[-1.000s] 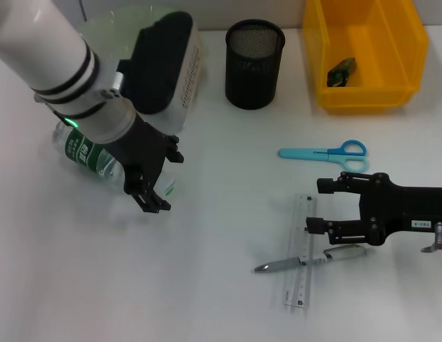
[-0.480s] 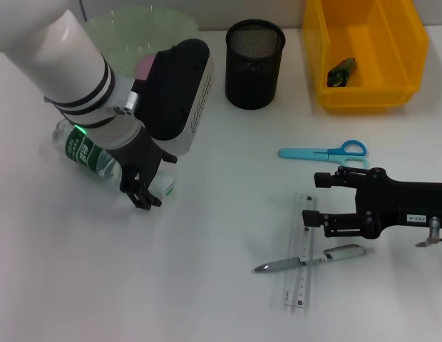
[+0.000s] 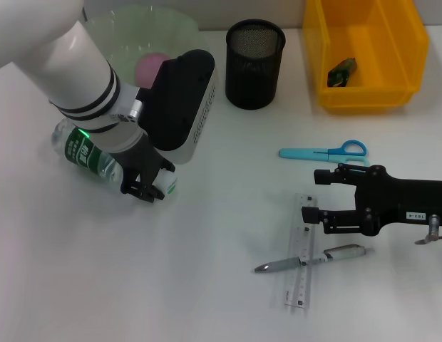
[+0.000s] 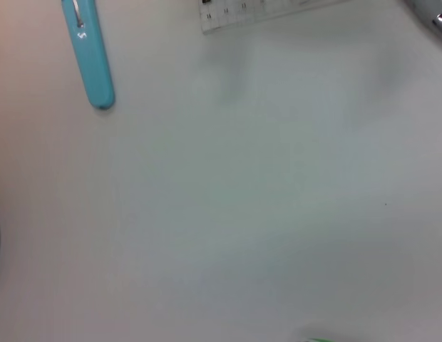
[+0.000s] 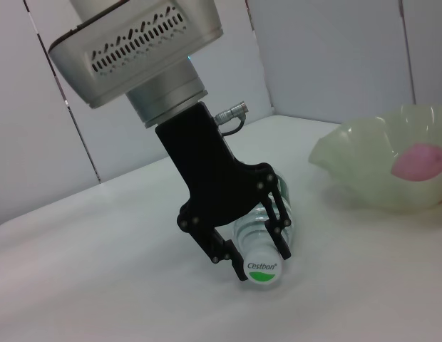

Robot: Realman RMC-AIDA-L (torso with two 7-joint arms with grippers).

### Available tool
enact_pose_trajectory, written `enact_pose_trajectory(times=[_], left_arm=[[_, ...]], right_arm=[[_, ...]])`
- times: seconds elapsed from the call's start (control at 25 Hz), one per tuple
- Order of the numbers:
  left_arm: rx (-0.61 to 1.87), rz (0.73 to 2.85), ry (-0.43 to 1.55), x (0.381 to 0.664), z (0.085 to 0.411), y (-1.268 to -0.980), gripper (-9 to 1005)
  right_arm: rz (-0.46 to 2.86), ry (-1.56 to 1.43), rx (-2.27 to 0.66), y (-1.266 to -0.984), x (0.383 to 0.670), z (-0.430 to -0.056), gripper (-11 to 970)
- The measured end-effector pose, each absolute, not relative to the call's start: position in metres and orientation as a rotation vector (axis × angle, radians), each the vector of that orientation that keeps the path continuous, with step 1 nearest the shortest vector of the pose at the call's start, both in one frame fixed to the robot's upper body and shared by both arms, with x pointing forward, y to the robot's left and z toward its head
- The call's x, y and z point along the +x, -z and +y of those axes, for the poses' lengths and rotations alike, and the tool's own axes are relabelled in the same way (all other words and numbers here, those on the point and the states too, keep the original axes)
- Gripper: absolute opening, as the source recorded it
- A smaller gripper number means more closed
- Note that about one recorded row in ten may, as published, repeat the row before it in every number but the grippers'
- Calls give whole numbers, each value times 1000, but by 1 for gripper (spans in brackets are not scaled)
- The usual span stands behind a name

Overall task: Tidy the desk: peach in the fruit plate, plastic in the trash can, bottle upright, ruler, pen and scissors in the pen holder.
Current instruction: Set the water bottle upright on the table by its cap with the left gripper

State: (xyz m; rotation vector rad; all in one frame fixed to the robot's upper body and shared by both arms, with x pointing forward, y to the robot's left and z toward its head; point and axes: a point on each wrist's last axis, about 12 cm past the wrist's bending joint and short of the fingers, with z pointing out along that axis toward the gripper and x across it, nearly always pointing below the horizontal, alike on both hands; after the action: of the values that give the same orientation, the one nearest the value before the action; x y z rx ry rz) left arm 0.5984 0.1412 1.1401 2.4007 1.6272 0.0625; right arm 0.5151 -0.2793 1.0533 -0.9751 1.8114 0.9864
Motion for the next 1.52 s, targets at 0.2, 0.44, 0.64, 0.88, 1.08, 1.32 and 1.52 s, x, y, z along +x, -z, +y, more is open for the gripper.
enact_pose_trajectory(times=[0.2,0.44,0.64,0.88,1.08,1.32,1.52], left_arm=[[2376,1632,-56,600,140,-1144,466],[2241,1669,23,605,140,-1162,438],[2037,1739,117,614,150,-1183,438],[1674,1911,225,632,173,-1209,437],[1474,1995,309,637,192,-1216,437],[1300,2007,475,632,217,-1222,437],[1140,2034,575,627,247,-1218,437]], right_arm=[[1810,-977,-965,-1054,516,-281,824],[1813,-976,-964,-1054,515,-283,824],[1809,-981,-967,-1054,514,-283,825],[1787,-1007,-988,-1057,512,-283,825],[1786,-1006,-1007,-1057,512,-282,825],[1775,-1016,-1023,-1059,510,-284,824],[1764,-1027,-1035,-1061,509,-285,824]])
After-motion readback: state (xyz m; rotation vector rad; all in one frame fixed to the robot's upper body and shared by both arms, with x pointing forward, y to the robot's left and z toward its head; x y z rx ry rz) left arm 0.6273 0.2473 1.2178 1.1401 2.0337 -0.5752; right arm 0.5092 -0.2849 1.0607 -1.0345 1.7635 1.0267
